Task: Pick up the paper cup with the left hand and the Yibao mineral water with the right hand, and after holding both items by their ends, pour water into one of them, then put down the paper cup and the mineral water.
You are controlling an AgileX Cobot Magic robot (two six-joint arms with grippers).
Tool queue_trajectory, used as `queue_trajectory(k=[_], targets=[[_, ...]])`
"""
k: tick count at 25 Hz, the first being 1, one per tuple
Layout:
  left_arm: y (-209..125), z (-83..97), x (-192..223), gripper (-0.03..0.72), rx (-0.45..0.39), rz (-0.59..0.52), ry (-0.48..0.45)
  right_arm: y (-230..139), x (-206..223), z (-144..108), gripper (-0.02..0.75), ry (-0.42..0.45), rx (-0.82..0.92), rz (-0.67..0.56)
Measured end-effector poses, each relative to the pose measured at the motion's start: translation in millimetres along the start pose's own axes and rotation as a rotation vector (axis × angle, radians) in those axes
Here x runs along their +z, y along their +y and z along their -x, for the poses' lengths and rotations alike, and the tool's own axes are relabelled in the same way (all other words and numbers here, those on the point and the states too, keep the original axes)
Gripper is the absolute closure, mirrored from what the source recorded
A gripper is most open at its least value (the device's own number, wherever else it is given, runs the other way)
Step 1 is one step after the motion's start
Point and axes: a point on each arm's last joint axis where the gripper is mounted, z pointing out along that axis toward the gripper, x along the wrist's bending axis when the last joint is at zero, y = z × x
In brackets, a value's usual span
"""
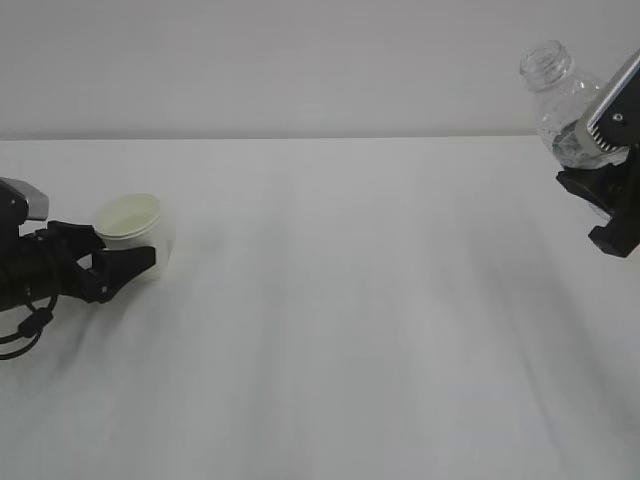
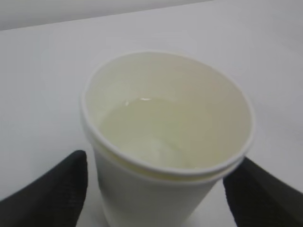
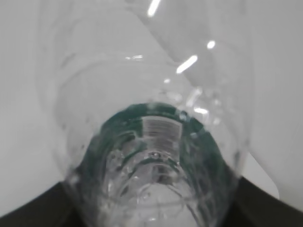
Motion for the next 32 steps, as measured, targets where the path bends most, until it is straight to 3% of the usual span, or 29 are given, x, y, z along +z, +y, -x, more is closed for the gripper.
queue_trajectory(k=[6,16,25,32], targets=[[-0.8,2.8,-0.3,0.048,0.007,-0.011,-0.027,0.0,0.0,0.0,0.311,0.0,0.0,0.0],[-0.3,14.1,-11.3,0.05,-0.058,-0.027,-0.028,0.0,0.0,0.0,0.311,0.0,0.0,0.0],[10.2,16.0,-14.7,0.051,-0.022,-0.015,-0.046,0.0,0.0,0.0,0.311,0.0,0.0,0.0],[-0.5,11.8,-33.3,0.059,-0.072,-0.039,-0.007,0.0,0.0,0.0,0.311,0.0,0.002,0.0]])
